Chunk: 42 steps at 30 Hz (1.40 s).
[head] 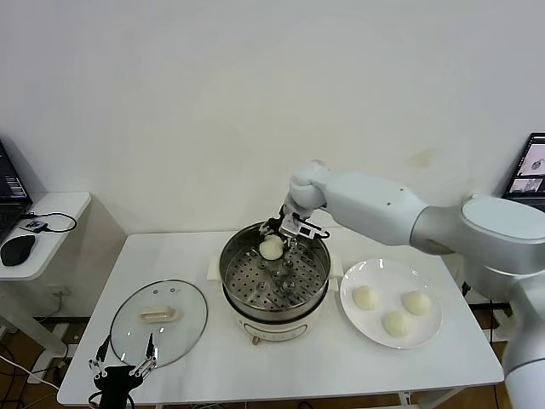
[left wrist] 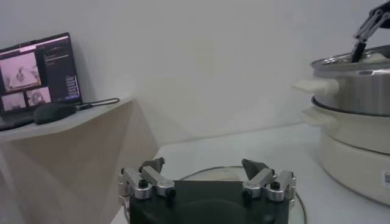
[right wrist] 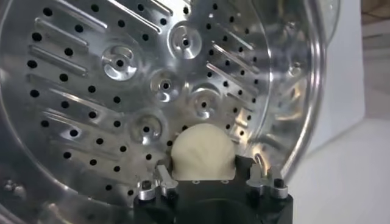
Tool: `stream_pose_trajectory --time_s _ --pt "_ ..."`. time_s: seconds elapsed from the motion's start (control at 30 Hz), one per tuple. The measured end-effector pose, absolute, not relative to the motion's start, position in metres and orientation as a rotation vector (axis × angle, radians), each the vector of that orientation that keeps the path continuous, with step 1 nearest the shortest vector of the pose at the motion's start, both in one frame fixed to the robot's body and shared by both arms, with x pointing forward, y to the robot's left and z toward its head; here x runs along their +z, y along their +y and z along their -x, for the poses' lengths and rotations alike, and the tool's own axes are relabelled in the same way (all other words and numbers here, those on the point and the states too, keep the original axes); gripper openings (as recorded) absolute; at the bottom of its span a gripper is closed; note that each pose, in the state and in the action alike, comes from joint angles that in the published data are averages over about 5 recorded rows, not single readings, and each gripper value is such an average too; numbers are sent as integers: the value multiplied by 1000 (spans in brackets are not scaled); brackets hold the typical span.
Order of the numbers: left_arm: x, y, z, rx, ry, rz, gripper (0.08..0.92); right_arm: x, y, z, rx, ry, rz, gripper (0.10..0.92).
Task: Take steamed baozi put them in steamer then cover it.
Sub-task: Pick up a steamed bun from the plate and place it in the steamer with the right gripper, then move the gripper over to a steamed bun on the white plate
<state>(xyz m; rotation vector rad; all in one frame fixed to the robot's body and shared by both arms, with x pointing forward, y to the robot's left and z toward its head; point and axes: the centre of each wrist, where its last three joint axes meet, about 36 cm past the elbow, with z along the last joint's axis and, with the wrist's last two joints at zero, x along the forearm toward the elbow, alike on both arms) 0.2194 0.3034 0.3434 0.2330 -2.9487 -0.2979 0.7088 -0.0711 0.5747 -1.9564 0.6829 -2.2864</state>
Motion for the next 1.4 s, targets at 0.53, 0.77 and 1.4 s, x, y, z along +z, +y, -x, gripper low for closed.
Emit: stream_pose_trajectory --time_s 0.53,0.77,1.4 --pt "352 306 -223 -315 -2966 -214 823 658 -123 -678 -2384 1174 1984 823" --pt "354 306 -222 -327 -2966 -190 823 675 -198 -647 -2430 1546 1965 823" --pt "354 305 -222 -354 -2963 -188 823 592 -330 -582 -2498 2033 2001 823"
